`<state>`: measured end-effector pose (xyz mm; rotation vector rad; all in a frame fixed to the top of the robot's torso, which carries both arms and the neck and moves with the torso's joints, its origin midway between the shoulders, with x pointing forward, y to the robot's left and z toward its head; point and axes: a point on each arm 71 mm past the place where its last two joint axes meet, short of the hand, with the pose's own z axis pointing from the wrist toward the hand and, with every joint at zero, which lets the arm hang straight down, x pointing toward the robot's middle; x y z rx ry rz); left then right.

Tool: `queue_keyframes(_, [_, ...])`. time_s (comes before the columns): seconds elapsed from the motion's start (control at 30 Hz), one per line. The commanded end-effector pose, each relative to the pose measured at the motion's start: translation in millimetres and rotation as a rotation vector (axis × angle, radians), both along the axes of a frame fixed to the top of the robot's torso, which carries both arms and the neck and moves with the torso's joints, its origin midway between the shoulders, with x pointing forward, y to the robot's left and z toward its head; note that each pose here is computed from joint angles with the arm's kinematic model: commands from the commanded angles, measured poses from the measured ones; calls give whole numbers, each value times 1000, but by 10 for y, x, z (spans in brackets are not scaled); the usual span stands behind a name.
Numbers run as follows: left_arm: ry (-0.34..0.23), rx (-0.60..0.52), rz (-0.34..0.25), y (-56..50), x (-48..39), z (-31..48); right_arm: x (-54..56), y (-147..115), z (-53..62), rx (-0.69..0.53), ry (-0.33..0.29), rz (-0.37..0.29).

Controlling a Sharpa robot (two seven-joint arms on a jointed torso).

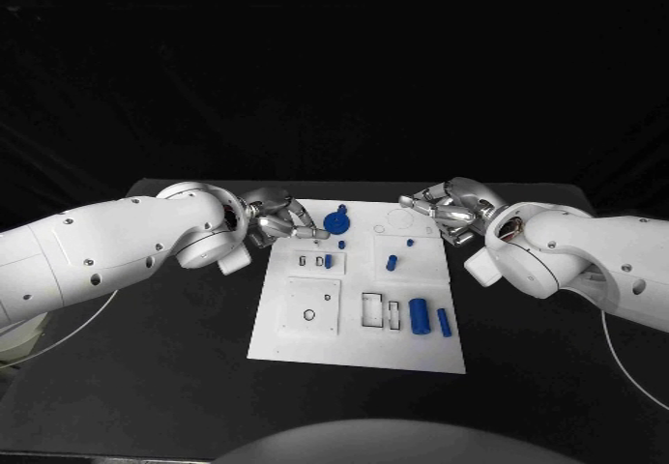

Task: Assemble the parts on the task board

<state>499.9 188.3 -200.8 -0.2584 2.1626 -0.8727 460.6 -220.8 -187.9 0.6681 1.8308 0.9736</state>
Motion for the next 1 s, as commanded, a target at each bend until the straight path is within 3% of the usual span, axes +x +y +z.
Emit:
queue_keyframes(0.03, [61, 176, -74, -55, -71, -90, -15, -27, -57, 2, 54, 6])
queue_keyframes(0.43, [97, 339, -127, -166, -150, -209, -16, -61, -117, -8, 73, -1])
queue_keyframes(1.0, [-5, 406, -81, -265, -81, -215, -27, -56, -152, -21, 85, 5])
